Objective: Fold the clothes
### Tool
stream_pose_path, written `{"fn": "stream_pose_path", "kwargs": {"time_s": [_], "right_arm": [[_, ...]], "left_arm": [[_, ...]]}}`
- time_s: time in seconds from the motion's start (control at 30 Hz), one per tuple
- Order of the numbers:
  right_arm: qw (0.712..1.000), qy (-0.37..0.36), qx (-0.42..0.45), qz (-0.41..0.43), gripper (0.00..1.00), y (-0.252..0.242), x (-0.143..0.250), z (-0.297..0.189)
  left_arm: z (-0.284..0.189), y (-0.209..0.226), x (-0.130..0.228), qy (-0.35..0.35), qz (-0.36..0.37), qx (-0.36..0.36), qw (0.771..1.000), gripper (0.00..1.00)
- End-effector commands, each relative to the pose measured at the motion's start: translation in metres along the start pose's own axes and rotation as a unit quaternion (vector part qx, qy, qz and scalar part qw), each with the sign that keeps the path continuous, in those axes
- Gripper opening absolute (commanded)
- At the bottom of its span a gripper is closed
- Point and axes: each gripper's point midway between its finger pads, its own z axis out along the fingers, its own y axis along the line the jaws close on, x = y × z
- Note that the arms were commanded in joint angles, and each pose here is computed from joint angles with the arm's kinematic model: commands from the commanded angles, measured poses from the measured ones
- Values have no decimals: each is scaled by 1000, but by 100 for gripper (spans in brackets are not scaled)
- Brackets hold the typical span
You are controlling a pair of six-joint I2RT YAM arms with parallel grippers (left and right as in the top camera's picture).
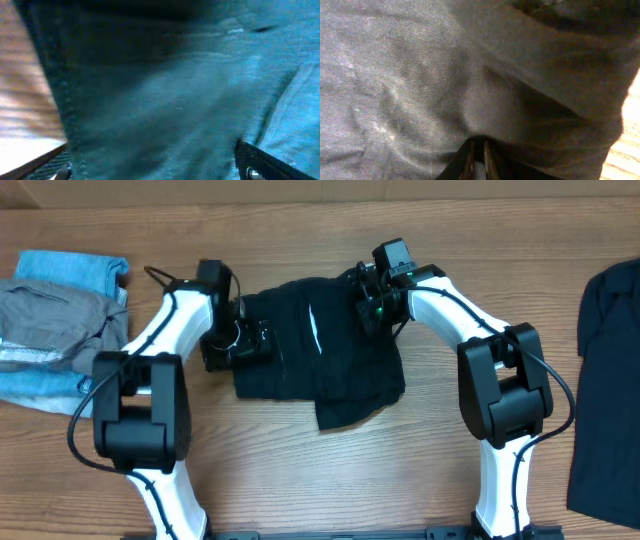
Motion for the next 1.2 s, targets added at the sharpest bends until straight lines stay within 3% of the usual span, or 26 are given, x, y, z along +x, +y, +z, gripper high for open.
{"fn": "stream_pose_path", "kwargs": {"time_s": [0.0,0.1,0.23,0.27,0.3,0.33,0.37,0.5,0.57,0.83,0.97,1.03,1.17], "right_arm": [[1000,15,-4,5,15,-3,8,15],[1000,15,-4,4,15,-3,7,15],[1000,14,-3,4,15,-3,7,15],[1000,14,-3,4,15,-3,7,15],[1000,13,-3,4,15,-3,7,15],[1000,13,-3,4,15,-3,7,15],[1000,14,-3,4,15,-3,7,15],[1000,14,-3,4,14,-3,7,15],[1000,13,-3,4,14,-3,7,15],[1000,11,-7,4,13,-1,6,15],[1000,11,-11,4,13,0,6,15],[1000,9,-11,7,8,0,5,15],[1000,5,-11,19,4,0,3,15]], "left_arm": [[36,-3,24,37,35,47,998,100],[42,-19,27,34,68,108,991,100],[40,-32,24,24,94,136,986,100],[40,-32,23,23,94,136,986,94],[40,-31,22,22,93,136,986,66],[40,-30,22,22,91,134,987,23],[39,-28,21,22,89,130,987,4],[23,6,14,30,71,24,997,4],[-12,10,2,30,70,-32,997,4],[-77,-35,-21,-20,120,-71,990,7],[-71,-65,-12,-51,198,-162,965,8],[-68,-79,-6,-64,228,-194,952,8],[-56,-130,16,-94,303,-209,925,9]]}}
